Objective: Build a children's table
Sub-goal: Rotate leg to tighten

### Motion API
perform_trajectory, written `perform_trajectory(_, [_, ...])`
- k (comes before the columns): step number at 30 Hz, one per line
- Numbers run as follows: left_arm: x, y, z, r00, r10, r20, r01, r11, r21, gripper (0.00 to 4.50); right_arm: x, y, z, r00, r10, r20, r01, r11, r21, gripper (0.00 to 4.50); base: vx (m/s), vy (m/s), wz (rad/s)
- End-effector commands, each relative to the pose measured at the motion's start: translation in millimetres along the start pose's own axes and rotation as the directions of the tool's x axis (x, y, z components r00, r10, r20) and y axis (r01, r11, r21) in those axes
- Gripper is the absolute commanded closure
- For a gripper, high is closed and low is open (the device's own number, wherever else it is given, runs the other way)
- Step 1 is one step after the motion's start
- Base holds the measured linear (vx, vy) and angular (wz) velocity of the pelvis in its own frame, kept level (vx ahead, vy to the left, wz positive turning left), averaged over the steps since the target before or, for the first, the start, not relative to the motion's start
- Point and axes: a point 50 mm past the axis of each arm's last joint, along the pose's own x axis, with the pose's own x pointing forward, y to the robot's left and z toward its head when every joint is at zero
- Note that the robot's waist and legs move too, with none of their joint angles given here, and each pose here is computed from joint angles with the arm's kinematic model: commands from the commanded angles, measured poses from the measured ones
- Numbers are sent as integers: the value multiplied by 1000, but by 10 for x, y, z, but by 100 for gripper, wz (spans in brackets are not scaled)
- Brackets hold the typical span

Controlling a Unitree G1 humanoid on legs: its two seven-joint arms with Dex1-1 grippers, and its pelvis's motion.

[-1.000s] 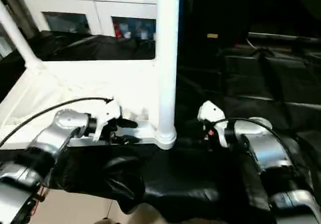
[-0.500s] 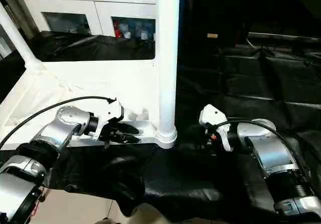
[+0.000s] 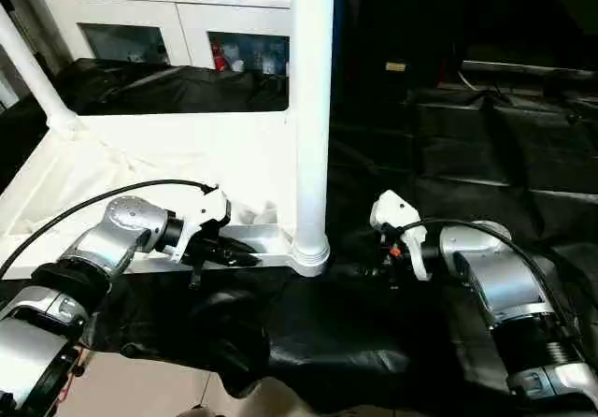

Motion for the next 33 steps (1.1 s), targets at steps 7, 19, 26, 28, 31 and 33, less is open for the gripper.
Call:
perform_trajectory(7, [4,-72,-80,986,154,59,-143,977,-156,450,262,-116,113,980,-171,98,178,982,-61,55,0,0,0])
perform_trajectory(19, [45,-283,-66,974,209,91,-193,969,-157,450,631,-184,172,977,-178,121,182,983,-22,82,0,0,0])
perform_trajectory(26, [5,-303,-64,972,223,81,-208,965,-159,450,669,-212,186,979,-164,122,169,985,-28,132,0,0,0])
perform_trajectory(28, [-11,-301,-67,971,229,74,-215,964,-157,450,678,-220,184,980,-159,123,163,986,-26,161,0,0,0])
perform_trajectory(31, [-21,-295,-75,970,233,67,-220,963,-156,450,685,-228,178,980,-158,123,162,987,-21,170,0,0,0])
perform_trajectory(33, [-30,-288,-82,968,241,63,-229,961,-155,450,693,-227,172,980,-159,123,162,987,-18,177,0,0,0])
